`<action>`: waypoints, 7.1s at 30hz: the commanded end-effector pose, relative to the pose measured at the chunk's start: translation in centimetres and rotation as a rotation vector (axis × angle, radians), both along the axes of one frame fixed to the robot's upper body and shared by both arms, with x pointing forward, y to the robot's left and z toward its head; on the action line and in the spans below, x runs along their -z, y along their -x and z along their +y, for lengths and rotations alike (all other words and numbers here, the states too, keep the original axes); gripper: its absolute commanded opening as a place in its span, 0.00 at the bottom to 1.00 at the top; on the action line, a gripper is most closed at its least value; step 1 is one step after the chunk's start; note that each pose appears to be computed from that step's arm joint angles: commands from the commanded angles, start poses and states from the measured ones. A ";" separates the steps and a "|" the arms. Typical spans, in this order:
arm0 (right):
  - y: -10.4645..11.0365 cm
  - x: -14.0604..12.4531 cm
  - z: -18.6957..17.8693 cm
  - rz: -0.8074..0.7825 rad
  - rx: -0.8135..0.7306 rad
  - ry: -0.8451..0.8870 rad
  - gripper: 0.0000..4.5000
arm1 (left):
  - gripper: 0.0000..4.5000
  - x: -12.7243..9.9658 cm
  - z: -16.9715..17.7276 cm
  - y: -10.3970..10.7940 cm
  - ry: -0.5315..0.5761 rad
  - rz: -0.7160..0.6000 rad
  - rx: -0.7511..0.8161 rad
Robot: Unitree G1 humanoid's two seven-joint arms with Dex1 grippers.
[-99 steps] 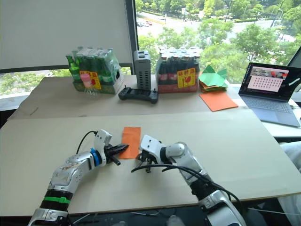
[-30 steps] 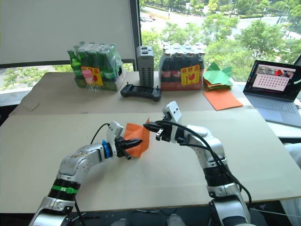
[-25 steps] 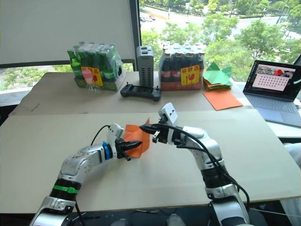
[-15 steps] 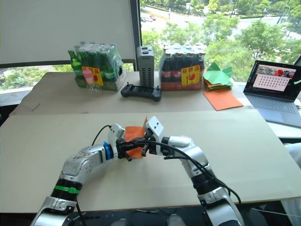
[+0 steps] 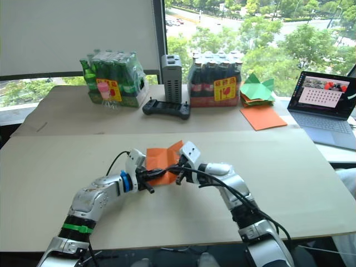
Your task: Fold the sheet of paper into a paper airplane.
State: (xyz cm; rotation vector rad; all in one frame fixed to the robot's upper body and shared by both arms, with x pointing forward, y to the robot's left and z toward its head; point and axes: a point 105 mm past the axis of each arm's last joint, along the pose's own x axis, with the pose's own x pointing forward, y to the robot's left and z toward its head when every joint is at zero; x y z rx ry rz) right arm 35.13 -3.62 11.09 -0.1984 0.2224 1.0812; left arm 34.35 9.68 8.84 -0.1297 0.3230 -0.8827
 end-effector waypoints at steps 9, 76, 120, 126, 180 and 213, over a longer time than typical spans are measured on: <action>1.1 1.9 0.2 0.004 -0.024 0.059 0.00 | 0.00 -1.4 -0.1 -0.1 0.016 -0.047 0.001; -7.8 -2.2 -0.9 0.294 0.473 -0.305 1.00 | 0.00 2.8 0.8 1.2 -0.031 0.037 -0.037; -3.7 0.4 1.3 -0.642 -0.016 0.496 0.02 | 0.00 1.0 1.6 0.1 0.009 0.007 -0.094; -3.5 -0.7 1.3 -0.710 -0.039 0.495 0.02 | 0.00 0.4 2.0 -0.3 0.012 -0.002 -0.104; -2.2 1.0 0.1 -0.761 -0.146 0.641 0.02 | 0.00 -3.3 -2.1 -6.3 -0.051 -0.100 -0.076; -0.7 -2.1 -0.3 -0.467 -0.103 0.352 0.83 | 0.00 0.5 -2.5 -5.4 -0.105 -0.030 -0.047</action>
